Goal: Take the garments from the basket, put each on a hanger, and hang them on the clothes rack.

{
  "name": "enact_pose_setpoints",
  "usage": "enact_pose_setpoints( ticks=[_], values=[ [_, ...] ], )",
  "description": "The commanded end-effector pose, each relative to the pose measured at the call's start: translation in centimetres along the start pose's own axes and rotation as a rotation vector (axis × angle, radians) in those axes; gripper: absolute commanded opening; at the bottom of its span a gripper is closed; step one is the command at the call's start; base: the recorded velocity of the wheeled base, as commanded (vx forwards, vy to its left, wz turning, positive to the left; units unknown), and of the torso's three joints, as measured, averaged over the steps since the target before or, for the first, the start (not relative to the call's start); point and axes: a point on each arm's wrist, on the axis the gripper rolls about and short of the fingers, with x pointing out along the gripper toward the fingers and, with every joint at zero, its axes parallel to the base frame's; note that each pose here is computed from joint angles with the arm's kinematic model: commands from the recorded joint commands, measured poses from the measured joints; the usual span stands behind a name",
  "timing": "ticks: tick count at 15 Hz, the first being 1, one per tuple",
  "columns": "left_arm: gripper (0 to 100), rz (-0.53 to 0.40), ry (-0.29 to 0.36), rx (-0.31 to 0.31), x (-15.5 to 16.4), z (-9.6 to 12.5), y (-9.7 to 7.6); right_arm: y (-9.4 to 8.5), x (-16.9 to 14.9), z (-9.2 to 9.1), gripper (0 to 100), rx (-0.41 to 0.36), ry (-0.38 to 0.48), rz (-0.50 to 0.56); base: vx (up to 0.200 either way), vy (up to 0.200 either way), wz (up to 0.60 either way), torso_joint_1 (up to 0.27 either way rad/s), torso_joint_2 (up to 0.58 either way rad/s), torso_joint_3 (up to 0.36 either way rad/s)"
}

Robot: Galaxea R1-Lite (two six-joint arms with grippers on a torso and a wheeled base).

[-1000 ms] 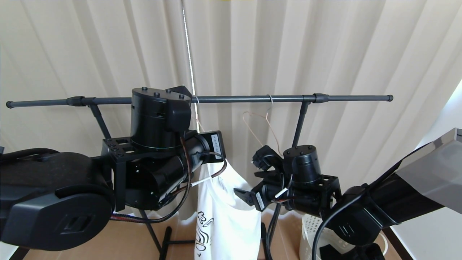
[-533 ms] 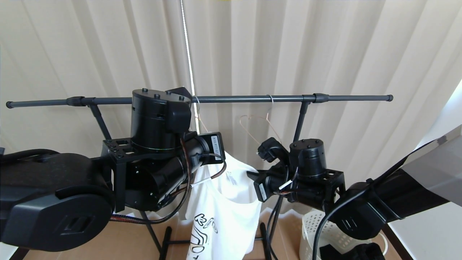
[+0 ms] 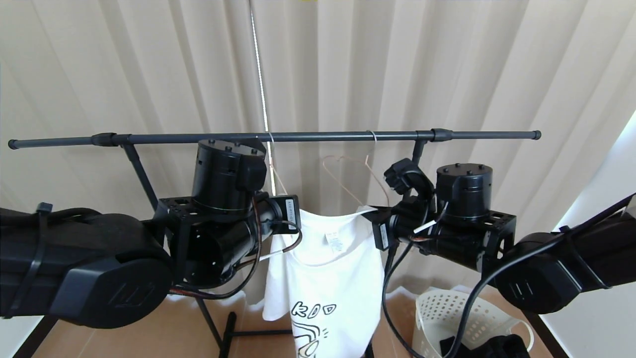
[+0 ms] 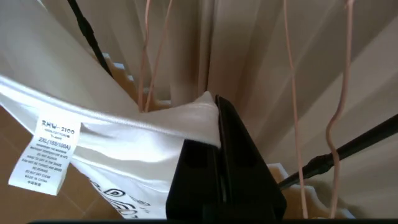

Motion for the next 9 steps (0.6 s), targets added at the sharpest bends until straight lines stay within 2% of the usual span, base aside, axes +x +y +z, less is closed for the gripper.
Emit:
enact_pose_setpoints(
  ticks=[1,6,7,9],
  values=[
    [0,0.024,0.031,0.013,0.9,-0.8,0.4,-0.2,-1.2,1.6,0,-0.001,-0.056,-0.007,0.000,0.000,0.00,0.000,0.00,0.000],
    [0,0.035,0.066,0.031,1.6,-1.9,0.5,-0.4,-1.9,2.4,0,0.000,-0.089,-0.033,0.000,0.000,0.00,0.000,0.00,0.000],
    [100,0.034,0.068,0.040,1.6,-2.0,0.5,-0.4,-1.9,2.4,0,0.000,-0.089,-0.034,0.000,0.000,0.00,0.000,0.00,0.000],
    [100,0.035,0.066,0.046,1.5,-2.0,0.5,-0.4,-1.9,2.4,0,0.000,-0.089,-0.036,0.000,0.000,0.00,0.000,0.00,0.000]
  ],
)
